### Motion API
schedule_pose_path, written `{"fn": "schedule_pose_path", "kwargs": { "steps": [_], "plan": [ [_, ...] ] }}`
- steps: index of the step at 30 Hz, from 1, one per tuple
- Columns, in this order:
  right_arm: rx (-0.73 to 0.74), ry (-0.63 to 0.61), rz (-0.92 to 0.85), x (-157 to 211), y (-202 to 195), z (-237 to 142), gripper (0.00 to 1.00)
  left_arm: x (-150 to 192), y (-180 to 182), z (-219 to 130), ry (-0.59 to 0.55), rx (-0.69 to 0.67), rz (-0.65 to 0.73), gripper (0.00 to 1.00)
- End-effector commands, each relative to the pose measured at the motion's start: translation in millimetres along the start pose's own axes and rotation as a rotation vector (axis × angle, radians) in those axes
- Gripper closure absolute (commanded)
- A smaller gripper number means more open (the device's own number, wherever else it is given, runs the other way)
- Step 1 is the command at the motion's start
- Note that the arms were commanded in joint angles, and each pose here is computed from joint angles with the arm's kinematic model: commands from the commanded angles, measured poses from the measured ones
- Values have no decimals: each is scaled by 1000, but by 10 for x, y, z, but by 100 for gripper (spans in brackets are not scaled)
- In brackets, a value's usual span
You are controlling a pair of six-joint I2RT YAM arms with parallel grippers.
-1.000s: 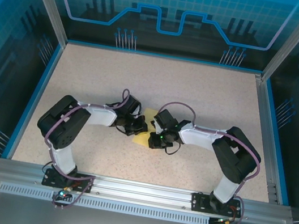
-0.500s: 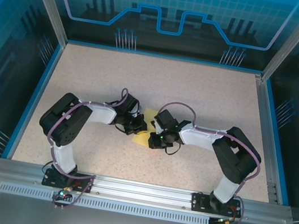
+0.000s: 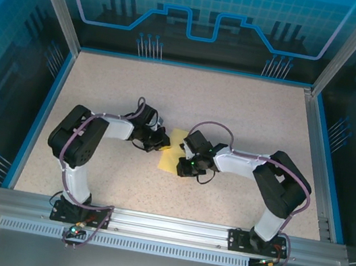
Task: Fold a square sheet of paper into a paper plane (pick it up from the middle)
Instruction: Fold the triangle a second time at the center of the table.
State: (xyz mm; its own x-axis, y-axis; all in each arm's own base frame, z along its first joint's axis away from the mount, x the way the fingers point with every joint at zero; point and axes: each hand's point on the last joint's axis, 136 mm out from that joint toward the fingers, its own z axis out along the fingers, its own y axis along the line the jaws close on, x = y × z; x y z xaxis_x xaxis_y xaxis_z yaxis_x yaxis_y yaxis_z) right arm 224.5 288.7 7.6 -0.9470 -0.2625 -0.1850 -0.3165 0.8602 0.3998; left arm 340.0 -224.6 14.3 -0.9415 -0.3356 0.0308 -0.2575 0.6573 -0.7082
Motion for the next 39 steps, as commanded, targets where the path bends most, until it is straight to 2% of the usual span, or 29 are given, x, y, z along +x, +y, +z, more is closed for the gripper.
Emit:
{"fn": "schedule_pose_path", "kwargs": {
  "steps": [1,8,11,17,21,26,31,39],
  "plan": [
    [182,207,41,656,-478,199,91,-193,187,-25,-60,-22,6,96],
    [163,190,42,596,-416,179,91,-290,-11,-219,-112,41,38,94],
    [104,140,45,436,-265,88,90,-251,-114,-368,-132,57,34,84],
    [-105,-156,27,-402,319,-543,83,-37,-147,-570,-139,73,3,69],
    [-52,-270,30,-657,233,-764,71,107,-169,-651,-141,85,-6,64],
    [10,-246,41,-735,57,-652,66,294,-217,-597,-115,81,-8,60],
    [-15,-195,42,-765,73,-485,70,411,-237,-447,-86,73,-18,64],
    [30,-155,107,-800,-181,-241,71,463,-177,-211,-32,44,-58,64]
  ]
}}
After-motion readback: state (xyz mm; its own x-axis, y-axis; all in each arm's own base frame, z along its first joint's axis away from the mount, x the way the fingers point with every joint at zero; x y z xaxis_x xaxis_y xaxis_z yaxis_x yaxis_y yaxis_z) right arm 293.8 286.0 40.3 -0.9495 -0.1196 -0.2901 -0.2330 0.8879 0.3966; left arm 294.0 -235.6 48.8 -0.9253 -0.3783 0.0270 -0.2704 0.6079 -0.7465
